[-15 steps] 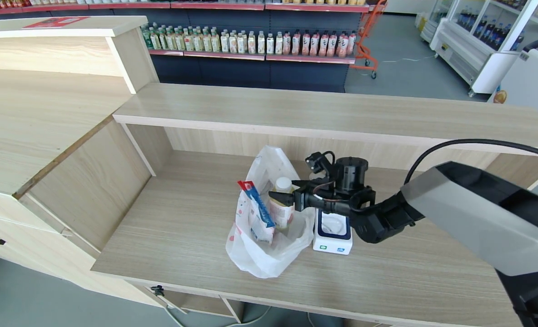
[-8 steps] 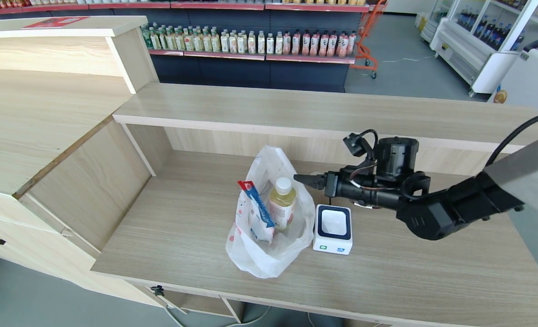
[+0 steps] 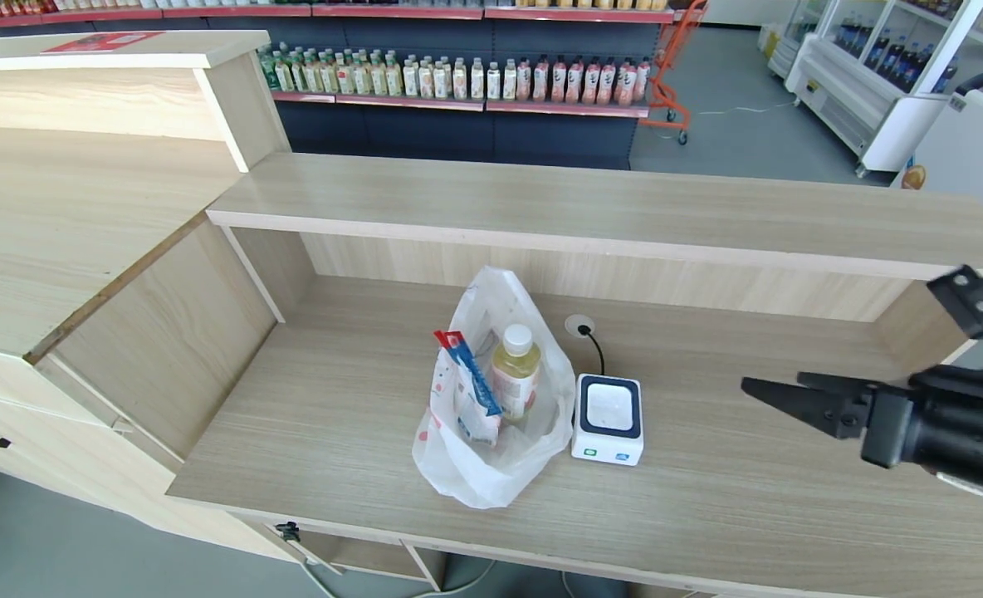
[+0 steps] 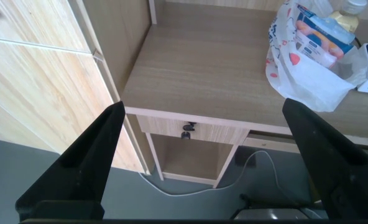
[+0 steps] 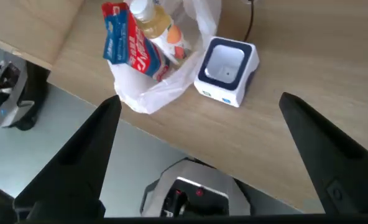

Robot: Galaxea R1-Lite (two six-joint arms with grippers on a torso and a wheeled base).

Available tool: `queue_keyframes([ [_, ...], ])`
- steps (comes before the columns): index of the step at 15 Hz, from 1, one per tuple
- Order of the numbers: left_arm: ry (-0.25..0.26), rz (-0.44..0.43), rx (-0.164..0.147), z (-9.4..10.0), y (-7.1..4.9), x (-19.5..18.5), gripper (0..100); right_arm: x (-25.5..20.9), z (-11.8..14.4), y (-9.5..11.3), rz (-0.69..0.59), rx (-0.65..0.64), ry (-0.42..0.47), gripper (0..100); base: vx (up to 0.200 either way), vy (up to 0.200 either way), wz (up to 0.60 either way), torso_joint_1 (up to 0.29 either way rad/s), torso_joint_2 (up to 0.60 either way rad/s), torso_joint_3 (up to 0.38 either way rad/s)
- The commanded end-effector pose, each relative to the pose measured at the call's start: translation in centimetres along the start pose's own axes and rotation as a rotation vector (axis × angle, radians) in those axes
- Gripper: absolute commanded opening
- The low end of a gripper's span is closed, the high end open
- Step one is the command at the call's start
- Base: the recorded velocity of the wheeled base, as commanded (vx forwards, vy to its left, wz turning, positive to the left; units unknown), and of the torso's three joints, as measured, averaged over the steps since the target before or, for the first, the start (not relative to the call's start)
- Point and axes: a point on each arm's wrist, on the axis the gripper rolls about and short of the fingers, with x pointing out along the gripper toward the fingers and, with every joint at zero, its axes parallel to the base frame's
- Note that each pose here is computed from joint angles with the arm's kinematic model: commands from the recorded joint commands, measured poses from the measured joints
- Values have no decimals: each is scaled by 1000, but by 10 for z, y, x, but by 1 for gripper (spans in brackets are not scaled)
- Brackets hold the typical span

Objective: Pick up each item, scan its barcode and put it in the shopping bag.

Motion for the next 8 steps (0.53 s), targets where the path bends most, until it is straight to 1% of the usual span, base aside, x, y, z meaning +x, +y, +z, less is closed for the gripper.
queue_keyframes([
  [1,-1,0,0,0,0,0,100,-100,-86,5,-293,-42,-66,100,0,0,0,0,0,0],
  [2,-1,0,0,0,0,0,100,-120,-124,8,-350,-82,-135,100,0,0,0,0,0,0],
  [3,-1,0,0,0,0,0,100,-125,-129,10,-354,-106,-176,100,0,0,0,0,0,0],
  [4,-1,0,0,0,0,0,100,-137,-147,14,-367,-126,-209,100,0,0,0,0,0,0],
  [5,-1,0,0,0,0,0,100,-141,-156,16,-394,-133,-221,100,0,0,0,0,0,0],
  [6,-1,0,0,0,0,0,100,-147,-161,19,-381,-173,-298,100,0,0,0,0,0,0],
  [7,-1,0,0,0,0,0,100,-148,-161,19,-384,-188,-319,100,0,0,0,0,0,0],
  [8,-1,0,0,0,0,0,100,-149,-161,19,-405,-188,-321,100,0,0,0,0,0,0],
])
